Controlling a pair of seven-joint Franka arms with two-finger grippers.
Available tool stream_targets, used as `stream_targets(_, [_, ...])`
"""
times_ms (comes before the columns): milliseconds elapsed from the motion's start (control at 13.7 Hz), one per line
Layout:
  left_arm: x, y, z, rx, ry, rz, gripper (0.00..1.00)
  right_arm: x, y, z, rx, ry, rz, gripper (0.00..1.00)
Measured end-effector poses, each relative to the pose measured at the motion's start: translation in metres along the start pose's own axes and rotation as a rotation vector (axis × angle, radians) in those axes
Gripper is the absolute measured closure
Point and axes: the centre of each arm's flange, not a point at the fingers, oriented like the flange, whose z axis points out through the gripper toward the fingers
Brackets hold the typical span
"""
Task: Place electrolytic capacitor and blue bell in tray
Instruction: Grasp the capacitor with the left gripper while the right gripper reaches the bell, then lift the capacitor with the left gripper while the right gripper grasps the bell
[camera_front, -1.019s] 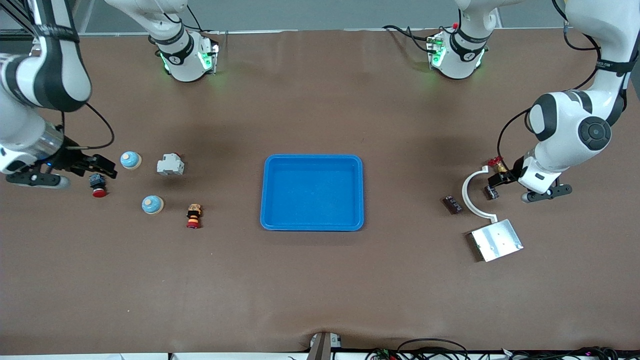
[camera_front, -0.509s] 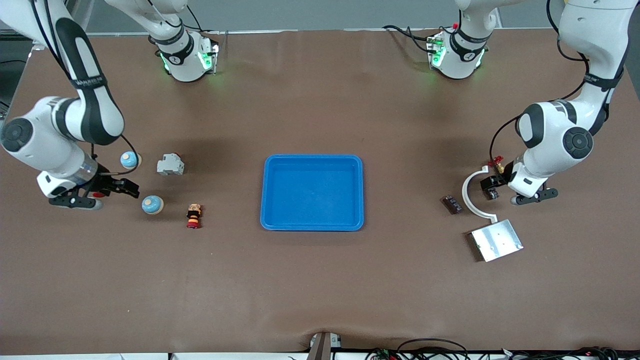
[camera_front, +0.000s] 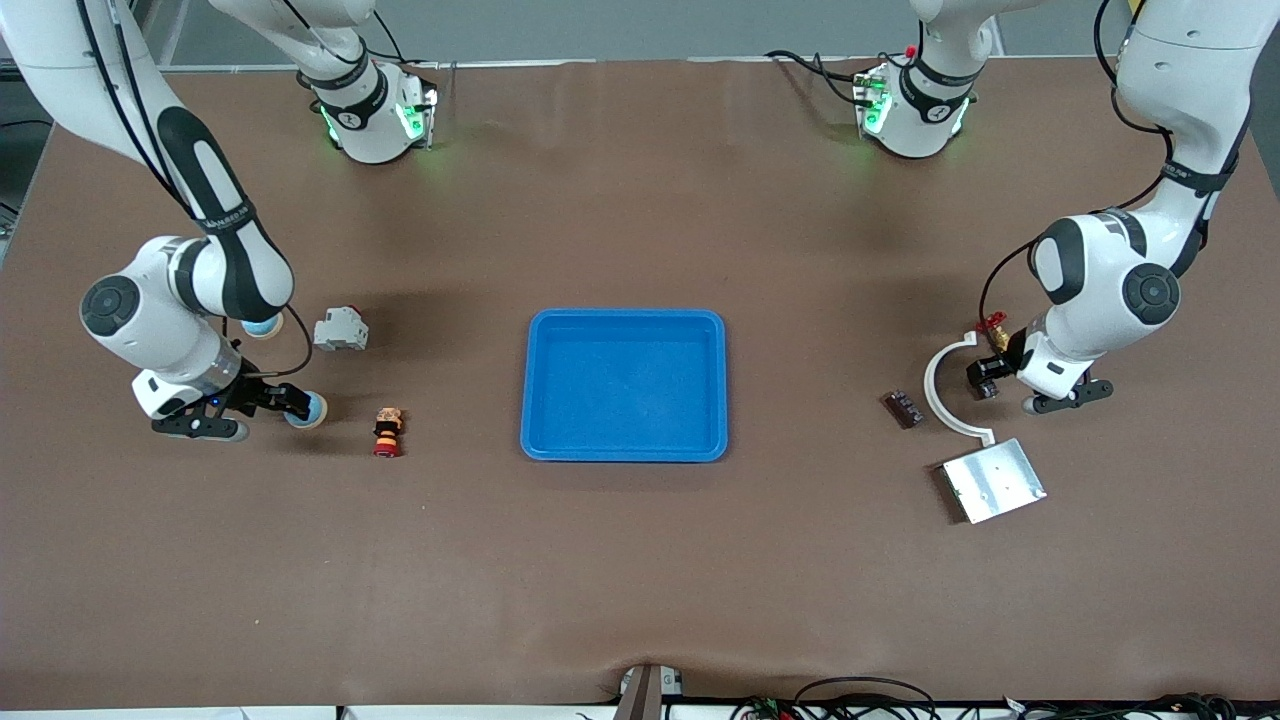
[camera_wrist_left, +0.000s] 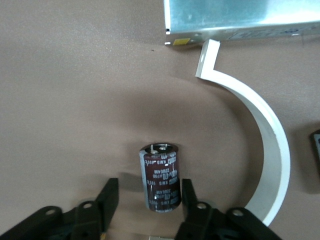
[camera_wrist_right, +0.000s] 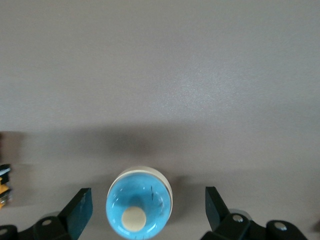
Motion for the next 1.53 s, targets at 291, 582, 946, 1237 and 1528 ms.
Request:
stream_targets(291, [0.001,0.000,0.003,-0.001,0.000,0.000,0.66,-0.008,0.000,0.032,0.001,-0.021,0.001,0.00])
stream_targets(582, [0.009,0.004,-0.007,-0.006,0.026,0.004,0.66,-0.011,-0.002,0.041,0.003,-0.030,0.001,0.00])
stream_targets(946, [0.021,0.030,-0.060,-0.006,0.039,0.047,0.66,-0.009,-0.001,0.039,0.004,-0.036,0.005,0.07])
stream_targets(1237, [0.026,0.073,-0.101,-0.011,0.014,0.021,0.66,0.001,-0.023,0.017,0.021,-0.126,0.058,0.32])
stream_targets(1528, [0.024,0.120,-0.123,-0.033,0.021,-0.026,0.66,0.005,-0.092,-0.038,0.015,-0.171,0.146,0.32])
